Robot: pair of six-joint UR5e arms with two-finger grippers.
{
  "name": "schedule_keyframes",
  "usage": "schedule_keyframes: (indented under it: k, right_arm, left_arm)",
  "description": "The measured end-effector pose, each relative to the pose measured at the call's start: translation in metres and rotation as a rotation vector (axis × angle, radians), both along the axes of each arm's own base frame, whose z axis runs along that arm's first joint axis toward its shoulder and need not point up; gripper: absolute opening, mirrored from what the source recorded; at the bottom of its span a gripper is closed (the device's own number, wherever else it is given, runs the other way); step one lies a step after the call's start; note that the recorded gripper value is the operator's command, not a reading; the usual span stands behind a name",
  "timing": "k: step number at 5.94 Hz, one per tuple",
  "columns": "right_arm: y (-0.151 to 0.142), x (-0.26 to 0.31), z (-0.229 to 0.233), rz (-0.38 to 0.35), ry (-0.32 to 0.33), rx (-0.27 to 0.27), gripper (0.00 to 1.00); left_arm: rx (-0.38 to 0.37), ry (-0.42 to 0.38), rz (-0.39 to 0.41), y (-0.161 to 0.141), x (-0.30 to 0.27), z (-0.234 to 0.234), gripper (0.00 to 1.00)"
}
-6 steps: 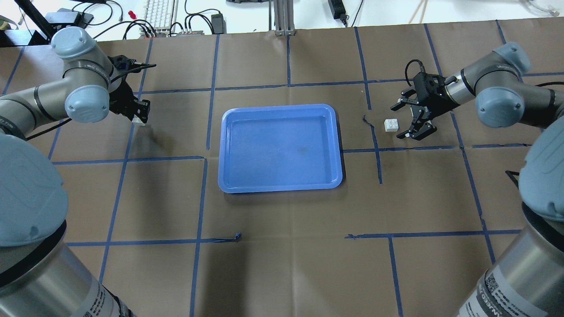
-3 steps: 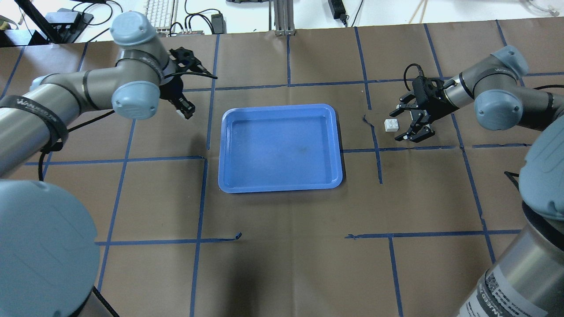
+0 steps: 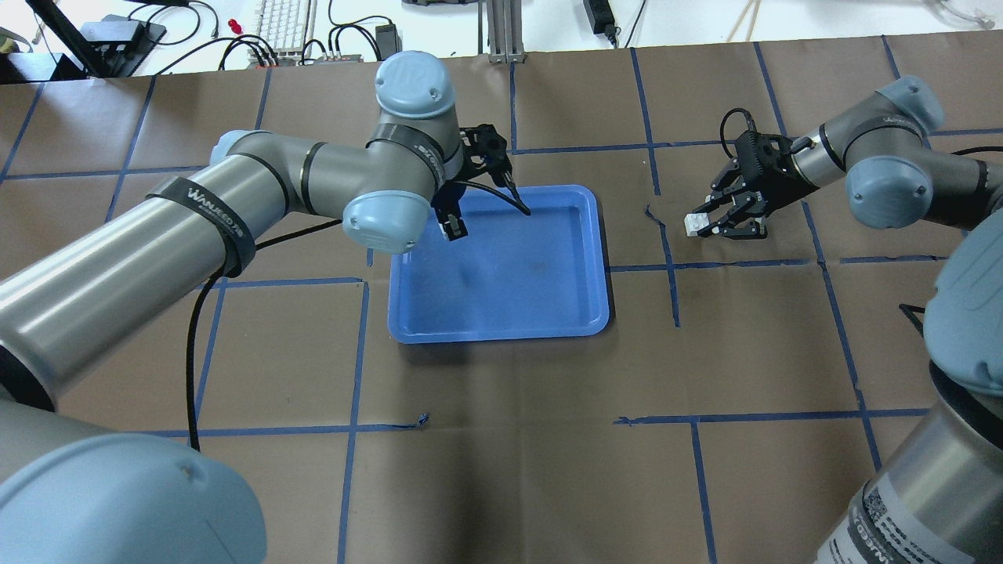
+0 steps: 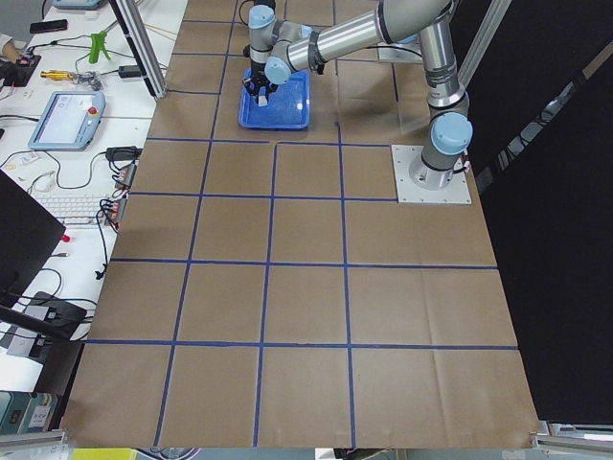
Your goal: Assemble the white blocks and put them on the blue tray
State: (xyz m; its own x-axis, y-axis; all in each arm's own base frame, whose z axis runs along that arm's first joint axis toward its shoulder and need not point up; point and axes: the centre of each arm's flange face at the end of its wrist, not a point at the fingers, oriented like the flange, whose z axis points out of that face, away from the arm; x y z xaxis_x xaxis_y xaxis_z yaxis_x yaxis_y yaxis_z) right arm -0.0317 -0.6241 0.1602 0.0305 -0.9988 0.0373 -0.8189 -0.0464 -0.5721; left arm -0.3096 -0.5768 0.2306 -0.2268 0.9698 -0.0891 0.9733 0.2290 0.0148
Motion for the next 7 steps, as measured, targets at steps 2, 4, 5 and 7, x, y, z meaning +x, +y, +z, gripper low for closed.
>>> schedule_keyframes:
  k: [2,4,5,7]
  right_arm:
    - [-0.008,-0.003,0.033,-0.010,0.021,-0.046,0.24]
    - [0.002,0.001,0.083,-0.022,0.035,-0.076,0.24]
    - [0.017,0.006,0.112,-0.023,0.030,-0.063,0.24]
    - [0.045,0.018,0.121,-0.026,0.004,-0.022,0.24]
  left_arm:
    - [0.021,-0.016,-0.189,0.030,-0.023,-0.024,0.05]
    - [0.029,-0.017,-0.253,0.042,-0.022,-0.038,0.05]
    - [0.030,-0.016,-0.257,0.043,-0.022,-0.040,0.07]
    - [0.008,-0.007,-0.252,0.039,-0.024,-0.052,0.98]
